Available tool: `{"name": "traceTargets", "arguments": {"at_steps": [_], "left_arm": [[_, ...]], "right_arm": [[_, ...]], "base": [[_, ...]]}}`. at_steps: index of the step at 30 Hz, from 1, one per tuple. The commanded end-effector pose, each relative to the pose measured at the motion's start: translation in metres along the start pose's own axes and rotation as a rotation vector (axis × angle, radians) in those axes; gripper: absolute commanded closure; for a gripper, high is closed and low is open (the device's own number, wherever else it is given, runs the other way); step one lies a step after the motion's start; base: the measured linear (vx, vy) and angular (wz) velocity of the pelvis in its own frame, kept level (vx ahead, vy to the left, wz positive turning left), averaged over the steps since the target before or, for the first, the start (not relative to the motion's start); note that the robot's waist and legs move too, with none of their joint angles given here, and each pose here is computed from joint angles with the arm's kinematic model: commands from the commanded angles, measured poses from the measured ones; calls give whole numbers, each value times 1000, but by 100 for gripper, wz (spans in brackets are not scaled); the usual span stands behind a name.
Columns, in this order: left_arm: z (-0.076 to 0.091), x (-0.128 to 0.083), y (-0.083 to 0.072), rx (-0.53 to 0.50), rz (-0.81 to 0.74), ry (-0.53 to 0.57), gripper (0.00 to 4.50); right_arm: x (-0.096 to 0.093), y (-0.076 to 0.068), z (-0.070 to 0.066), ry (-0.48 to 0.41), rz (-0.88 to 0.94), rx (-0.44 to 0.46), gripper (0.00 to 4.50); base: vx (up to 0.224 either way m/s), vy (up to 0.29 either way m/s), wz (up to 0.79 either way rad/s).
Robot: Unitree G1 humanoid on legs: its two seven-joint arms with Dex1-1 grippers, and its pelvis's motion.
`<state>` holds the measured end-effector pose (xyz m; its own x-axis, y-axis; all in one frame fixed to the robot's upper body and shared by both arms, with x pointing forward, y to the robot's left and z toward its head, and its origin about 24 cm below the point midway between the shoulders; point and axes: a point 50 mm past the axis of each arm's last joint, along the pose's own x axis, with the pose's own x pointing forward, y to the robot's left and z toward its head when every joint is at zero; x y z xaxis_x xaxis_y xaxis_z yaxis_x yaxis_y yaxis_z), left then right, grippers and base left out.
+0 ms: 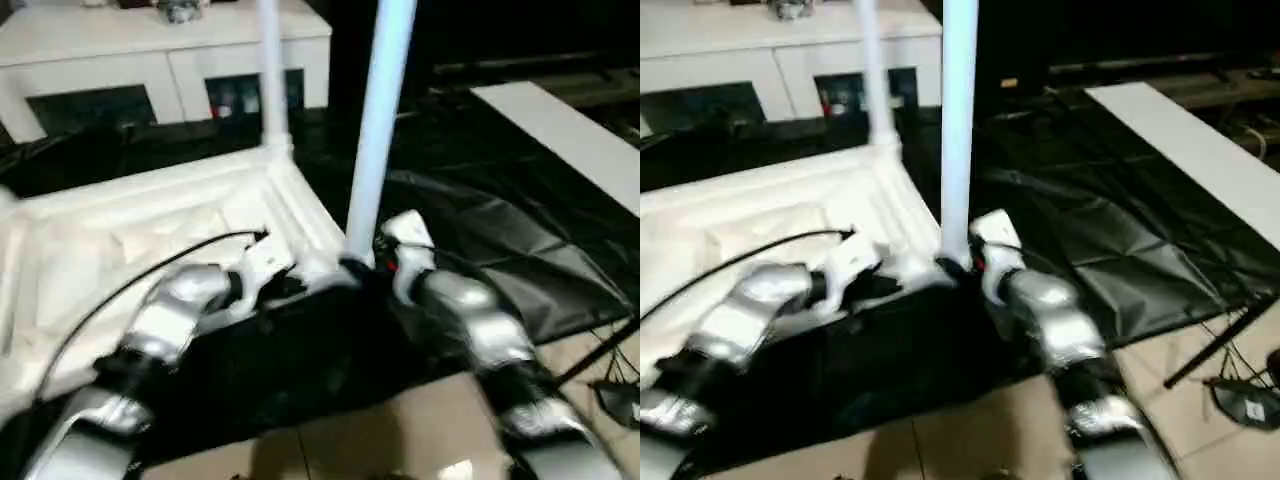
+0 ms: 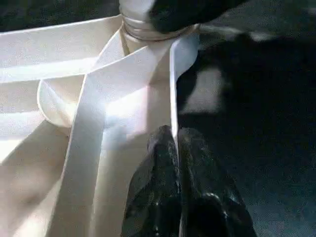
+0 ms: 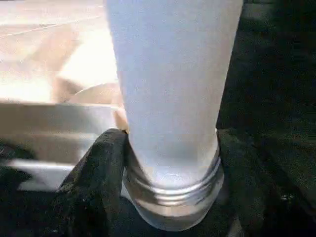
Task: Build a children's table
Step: Rotate leg to tighten
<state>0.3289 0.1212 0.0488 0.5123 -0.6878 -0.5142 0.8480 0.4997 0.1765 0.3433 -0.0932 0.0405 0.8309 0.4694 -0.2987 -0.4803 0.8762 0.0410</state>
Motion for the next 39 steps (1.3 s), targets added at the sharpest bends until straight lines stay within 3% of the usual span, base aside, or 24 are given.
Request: {"name": "traceTargets", "arguments": {"at_steps": [1,5,6,9,10,11,12,15,16,20,22,27,33,39], "left_arm": [[19,15,-5,8,27,-43,450],[24,25,-2,-28,117,-35,450],[26,29,-3,-29,131,-41,450],[27,28,-3,-19,120,-59,450],[27,27,-3,-14,113,-64,450],[27,27,-3,-14,113,-64,450],[24,24,-3,-2,100,-71,450],[21,21,-4,8,87,-74,450],[20,19,-4,17,77,-74,450],[12,7,-6,53,23,-75,450],[9,2,-6,65,0,-76,450],[-4,-14,-8,103,-112,-66,450],[-8,-29,-10,119,-231,-72,450],[-6,-34,-12,117,-267,-85,450]], "right_arm": [[5,0,-21,112,-151,56,195],[15,13,-23,124,-234,121,199],[21,26,-21,118,-204,112,199],[24,33,-14,76,-156,66,199],[24,33,-11,59,-139,54,164],[24,33,-11,59,-139,54,164],[22,28,-2,1,-136,37,129],[20,23,4,-38,-141,29,117],[18,21,7,-57,-134,20,90],[2,4,16,-104,-71,-51,71],[-6,0,16,-105,-4,-131,47],[-32,-9,10,-58,266,-201,40],[-47,-16,2,-8,442,-204,40],[-48,-20,-2,21,479,-196,40]], "base": [[0,0,0],[0,0,0],[0,0,0],[0,0,0],[0,0,0],[0,0,0],[0,0,0],[0,0,0],[0,0,0],[0,0,0],[0,0,0],[0,0,0],[0,0,0],[0,0,0]]}}
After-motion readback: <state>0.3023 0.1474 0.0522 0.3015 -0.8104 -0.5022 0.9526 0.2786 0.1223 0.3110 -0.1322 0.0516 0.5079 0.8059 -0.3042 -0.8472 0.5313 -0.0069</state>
